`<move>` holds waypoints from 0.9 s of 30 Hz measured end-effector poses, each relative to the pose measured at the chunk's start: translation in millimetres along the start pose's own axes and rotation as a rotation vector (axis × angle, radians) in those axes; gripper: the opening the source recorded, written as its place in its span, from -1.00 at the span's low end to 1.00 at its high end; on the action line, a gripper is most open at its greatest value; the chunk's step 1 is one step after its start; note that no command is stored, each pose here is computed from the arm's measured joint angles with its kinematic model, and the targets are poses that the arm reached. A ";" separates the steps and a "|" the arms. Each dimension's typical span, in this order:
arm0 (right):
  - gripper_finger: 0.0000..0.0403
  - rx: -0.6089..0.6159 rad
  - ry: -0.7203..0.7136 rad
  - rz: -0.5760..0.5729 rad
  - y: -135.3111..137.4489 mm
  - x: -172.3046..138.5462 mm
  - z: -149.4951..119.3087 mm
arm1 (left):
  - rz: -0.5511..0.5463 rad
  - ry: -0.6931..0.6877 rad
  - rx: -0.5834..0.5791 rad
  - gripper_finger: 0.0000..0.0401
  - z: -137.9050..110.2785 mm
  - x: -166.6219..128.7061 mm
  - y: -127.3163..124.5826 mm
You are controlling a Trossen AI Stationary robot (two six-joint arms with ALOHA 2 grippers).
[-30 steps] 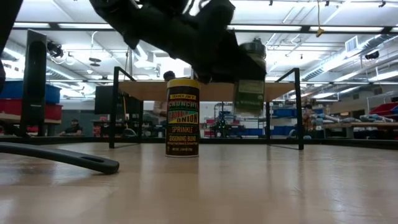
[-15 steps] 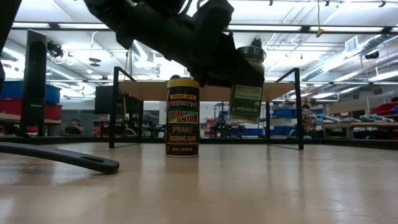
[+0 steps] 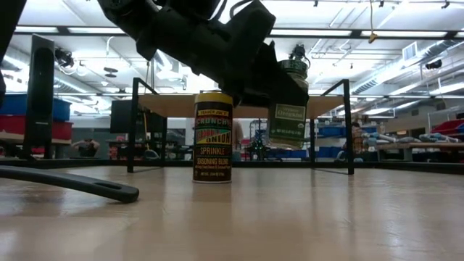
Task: Shelf spices
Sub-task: Remove the green seasoning bottle from the shelf, then remove the golden seasoning bottle from the shelf
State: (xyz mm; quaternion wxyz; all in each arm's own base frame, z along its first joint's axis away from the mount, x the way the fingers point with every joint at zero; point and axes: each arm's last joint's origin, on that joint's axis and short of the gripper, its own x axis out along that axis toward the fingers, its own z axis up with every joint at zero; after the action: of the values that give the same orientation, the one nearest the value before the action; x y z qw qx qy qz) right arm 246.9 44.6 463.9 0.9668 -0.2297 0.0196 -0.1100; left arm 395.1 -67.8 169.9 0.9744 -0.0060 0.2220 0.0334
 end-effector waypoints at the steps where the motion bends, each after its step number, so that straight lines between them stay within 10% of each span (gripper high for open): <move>1: 0.46 0.000 0.000 0.000 0.0 0.0 0.0 | 0.001 0.000 0.000 0.02 0.0 0.0 0.0; 27: 0.46 0.000 -0.001 0.003 0.6 -0.3 0.3 | 0.013 -0.093 -0.048 0.25 18.1 -9.9 1.0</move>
State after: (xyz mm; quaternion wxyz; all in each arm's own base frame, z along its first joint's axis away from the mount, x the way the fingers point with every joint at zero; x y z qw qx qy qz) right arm 246.8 45.3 463.9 0.9670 -0.2297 0.0192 -0.1086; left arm 394.0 -66.9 190.5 0.9831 -0.0265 0.1755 0.0451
